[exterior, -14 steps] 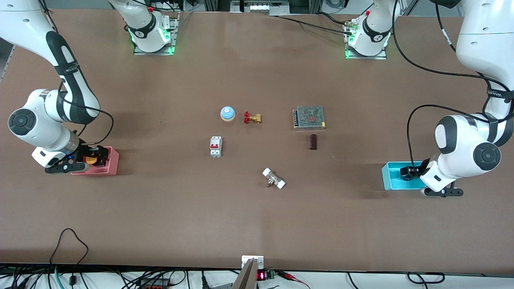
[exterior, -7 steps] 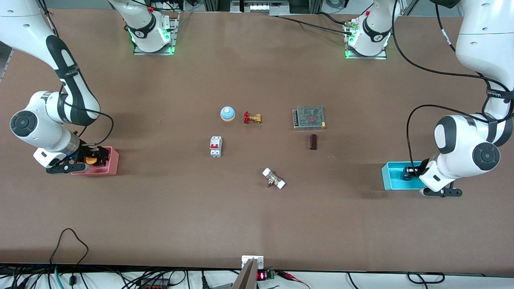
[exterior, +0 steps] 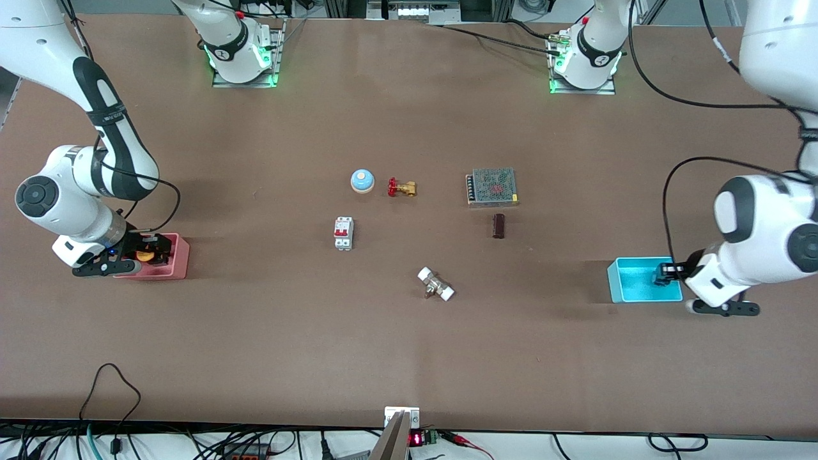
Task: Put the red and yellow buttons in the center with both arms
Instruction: 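Close the right gripper on the yellow button while the left gripper grasps the red button, then carry the red button with the left gripper toward the table center and release it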
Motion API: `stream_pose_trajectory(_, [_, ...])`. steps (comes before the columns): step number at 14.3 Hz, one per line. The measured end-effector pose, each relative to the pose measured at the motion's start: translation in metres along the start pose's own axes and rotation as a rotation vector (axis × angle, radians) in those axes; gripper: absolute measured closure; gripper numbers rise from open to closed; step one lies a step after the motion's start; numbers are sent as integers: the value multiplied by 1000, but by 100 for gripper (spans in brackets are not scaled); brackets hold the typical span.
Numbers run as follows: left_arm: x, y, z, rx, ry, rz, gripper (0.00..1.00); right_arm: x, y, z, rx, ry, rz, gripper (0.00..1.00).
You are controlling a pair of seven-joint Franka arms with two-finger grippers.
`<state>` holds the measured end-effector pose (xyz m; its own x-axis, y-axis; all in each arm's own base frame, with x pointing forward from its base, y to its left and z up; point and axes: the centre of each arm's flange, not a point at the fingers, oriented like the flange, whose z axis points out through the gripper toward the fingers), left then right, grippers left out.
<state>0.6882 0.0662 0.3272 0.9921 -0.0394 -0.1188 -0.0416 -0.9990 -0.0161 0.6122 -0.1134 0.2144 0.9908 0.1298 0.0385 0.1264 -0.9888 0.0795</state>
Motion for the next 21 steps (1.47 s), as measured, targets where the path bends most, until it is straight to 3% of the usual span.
stream_pose_trajectory(1, [1,13,-21,2,-12,16,59,0,0,0,0,1,0,18])
stream_pose_trajectory(4, [4,80,-46,8,-27,29,59,0,0,1,0,1,1,53])
stream_pose_trajectory(5, [4,112,-45,8,-31,13,59,0,1,1,0,1,1,59])
stream_pose_trajectory(9, [-9,252,-23,-57,-73,-146,59,0,1,1,0,1,1,59])
stream_pose_trajectory(13, [-11,347,25,-98,-11,-352,59,5,4,-12,-9,14,-11,59])
stream_pose_trajectory(17, [-6,378,75,-129,28,-452,59,8,-7,-85,-22,-48,-32,59])
stream_pose_trajectory(21, [0,372,96,-135,53,-479,59,11,-93,-148,-14,-84,-15,59])
